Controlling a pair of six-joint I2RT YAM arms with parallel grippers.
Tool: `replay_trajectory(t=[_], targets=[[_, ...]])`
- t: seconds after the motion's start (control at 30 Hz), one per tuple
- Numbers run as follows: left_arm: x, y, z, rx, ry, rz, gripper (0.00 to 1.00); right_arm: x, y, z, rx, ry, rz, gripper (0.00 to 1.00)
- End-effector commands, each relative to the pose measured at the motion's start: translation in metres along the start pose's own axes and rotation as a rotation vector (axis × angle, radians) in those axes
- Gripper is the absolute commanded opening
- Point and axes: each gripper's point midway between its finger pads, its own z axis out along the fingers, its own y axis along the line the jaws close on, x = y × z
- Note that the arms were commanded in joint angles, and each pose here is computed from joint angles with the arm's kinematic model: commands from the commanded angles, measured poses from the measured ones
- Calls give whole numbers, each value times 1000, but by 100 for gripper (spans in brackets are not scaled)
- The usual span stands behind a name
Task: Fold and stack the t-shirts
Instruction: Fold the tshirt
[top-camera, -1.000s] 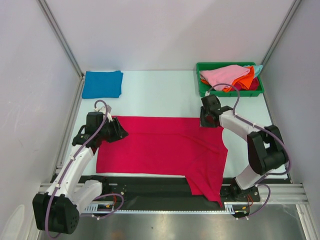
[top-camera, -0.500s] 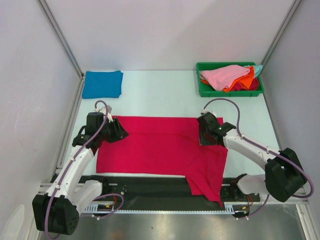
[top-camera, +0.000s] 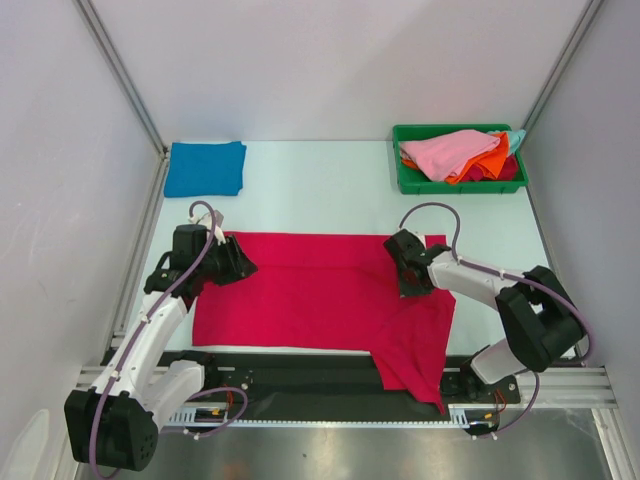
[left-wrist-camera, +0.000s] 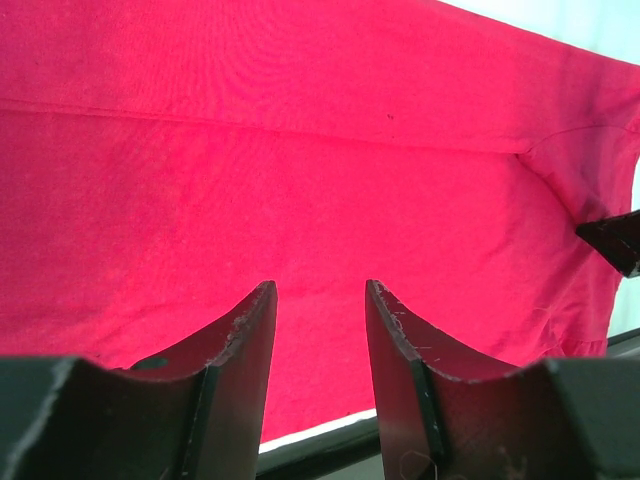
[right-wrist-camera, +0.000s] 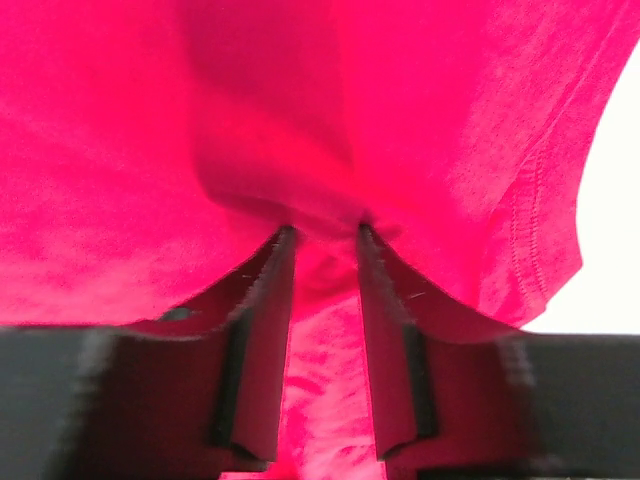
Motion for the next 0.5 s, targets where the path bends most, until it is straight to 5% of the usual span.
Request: replay_trajectory(t=[0.0, 0.2, 0.47], targets=[[-6, -7, -3, 24, -31, 5, 46, -20, -9, 4, 67, -59, -7, 31], [-5, -6, -1, 18, -26, 3, 46, -47, -12, 1, 88, -101, -21, 13], [-4, -2, 1, 3, -19, -5, 46, -79, -14, 10, 85, -117, -49, 11]])
